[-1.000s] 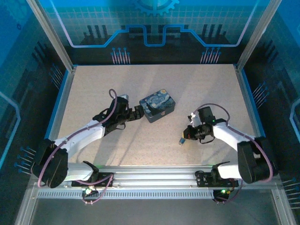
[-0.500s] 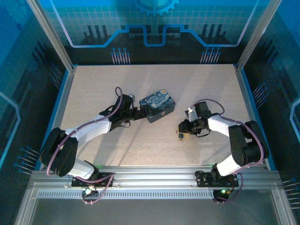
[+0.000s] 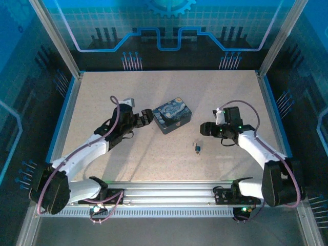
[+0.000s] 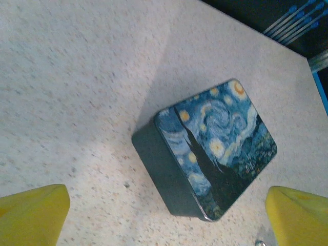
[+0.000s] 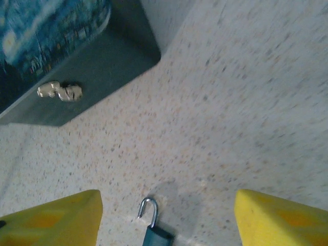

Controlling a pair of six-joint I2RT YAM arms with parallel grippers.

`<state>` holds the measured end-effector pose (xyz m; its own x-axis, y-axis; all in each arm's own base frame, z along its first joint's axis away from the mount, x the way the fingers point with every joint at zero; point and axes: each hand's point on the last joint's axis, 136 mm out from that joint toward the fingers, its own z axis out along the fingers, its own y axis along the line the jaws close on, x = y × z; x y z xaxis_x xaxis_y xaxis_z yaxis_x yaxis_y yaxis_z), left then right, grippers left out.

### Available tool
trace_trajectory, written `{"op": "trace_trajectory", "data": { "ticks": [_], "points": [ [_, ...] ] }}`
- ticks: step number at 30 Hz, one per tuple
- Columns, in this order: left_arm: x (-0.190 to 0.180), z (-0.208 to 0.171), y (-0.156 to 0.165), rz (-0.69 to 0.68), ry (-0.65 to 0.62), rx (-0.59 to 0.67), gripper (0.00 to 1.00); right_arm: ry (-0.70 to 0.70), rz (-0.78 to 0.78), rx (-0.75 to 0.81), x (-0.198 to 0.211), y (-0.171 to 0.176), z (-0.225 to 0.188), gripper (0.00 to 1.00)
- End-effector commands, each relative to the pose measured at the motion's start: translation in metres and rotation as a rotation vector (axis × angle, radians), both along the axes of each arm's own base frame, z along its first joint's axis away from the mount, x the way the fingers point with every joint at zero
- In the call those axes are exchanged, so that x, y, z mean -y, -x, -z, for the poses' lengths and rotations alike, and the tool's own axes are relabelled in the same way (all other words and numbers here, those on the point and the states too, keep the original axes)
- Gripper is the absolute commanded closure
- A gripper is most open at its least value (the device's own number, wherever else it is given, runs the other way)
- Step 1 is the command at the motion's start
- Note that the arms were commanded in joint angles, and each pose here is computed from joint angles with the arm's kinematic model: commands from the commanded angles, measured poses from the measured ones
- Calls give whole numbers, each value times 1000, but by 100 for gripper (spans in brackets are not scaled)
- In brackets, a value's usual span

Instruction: Unlock the padlock with the key

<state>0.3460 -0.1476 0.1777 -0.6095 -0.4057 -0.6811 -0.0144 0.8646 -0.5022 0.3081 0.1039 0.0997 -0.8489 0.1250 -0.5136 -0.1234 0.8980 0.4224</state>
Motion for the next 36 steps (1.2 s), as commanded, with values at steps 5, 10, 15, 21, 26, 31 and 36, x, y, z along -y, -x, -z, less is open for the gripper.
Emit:
{"op": "trace_trajectory", "data": {
  "ticks": [5, 10, 15, 21, 26, 31, 36],
  "points": [
    [-46, -27, 0, -131, -136, 132, 1, 100, 87, 176, 47, -21, -39, 15],
    [-75, -23, 1, -227, -234, 216, 1, 204, 199, 314, 86, -29, -50, 0],
    [-93, -7, 0, -267, -341, 242, 1, 345, 284, 451, 118, -32, -47, 0],
    [-100, 0, -11, -255, -496, 289, 1, 375, 326, 494, 136, -41, -29, 0],
    [-103, 14, -18, -236, -470, 291, 1, 360, 346, 558, 136, -48, -19, 0],
    [-103, 11, -22, -216, -491, 325, 1, 363, 323, 613, 131, -54, -23, 0],
    [-116, 11, -20, -234, -531, 312, 1, 397, 269, 589, 126, -65, -20, 0]
  ]
}}
